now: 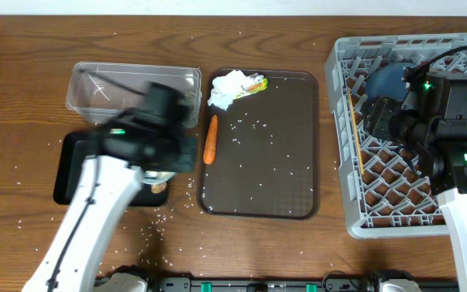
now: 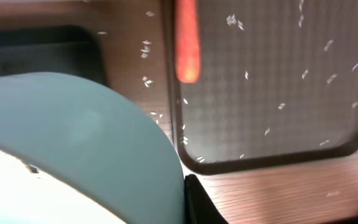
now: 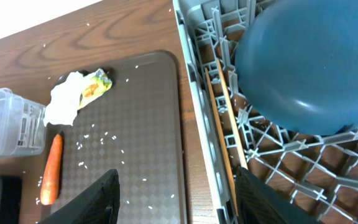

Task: Sort waste into correct bins and load items into the dishwasher rack
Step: 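Lift the white bowl with the left gripper and tip rice onto black tray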

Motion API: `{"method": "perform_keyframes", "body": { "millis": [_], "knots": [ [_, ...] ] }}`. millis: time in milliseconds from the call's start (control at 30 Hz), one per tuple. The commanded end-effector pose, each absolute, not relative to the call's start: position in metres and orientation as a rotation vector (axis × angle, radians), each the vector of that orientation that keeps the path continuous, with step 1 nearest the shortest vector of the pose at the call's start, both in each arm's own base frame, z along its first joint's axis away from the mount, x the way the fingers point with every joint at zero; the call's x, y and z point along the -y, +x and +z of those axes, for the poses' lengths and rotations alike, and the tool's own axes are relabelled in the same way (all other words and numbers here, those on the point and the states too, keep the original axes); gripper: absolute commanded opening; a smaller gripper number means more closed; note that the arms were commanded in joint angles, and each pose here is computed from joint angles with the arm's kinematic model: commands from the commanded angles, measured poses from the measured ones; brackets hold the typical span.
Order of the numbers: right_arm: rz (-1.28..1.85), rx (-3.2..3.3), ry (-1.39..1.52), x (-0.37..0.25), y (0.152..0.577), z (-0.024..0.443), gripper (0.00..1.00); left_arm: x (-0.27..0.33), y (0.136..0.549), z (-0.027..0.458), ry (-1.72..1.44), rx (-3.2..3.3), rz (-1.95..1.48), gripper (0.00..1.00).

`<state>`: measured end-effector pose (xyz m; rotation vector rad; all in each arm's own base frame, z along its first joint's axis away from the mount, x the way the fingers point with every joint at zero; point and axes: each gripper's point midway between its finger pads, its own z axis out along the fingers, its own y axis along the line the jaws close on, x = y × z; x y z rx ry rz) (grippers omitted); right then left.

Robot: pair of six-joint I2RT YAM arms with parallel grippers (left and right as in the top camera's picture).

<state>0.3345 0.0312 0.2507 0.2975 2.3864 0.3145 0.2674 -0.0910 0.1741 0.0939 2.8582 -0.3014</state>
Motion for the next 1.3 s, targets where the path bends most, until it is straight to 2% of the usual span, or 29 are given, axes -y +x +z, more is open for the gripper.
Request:
{"method": "perform_keyframes", "body": {
  "millis": [0,200,367,500,733,1267],
  "knots": [
    [0.321,-2.382,0.315,-0.03,0.333,0.252,0.54,0.08,0.269,0.187,0.034,-2.798,-0.633,0.06],
    [0.321,-2.382,0.315,-0.03,0.334,0.252,0.54,0.037,0.288,0.205,-0.126,-2.471,-1.11,0.06],
    [0.321,-2.378,0.314,-0.029,0.334,0.253,0.54,-0.001,0.298,0.199,-0.265,-2.176,-1.301,0.06],
    [0.322,-2.379,0.314,-0.03,0.334,0.253,0.54,-0.006,0.294,0.201,-0.212,-1.926,-1.454,0.06],
    [0.322,-2.379,0.314,-0.03,0.334,0.253,0.54,-0.012,0.279,0.177,-0.224,-1.836,-1.456,0.06],
    [0.322,-2.379,0.314,-0.03,0.334,0.253,0.53,-0.015,0.273,0.169,-0.192,-1.831,-1.387,0.06]
  ]
}}
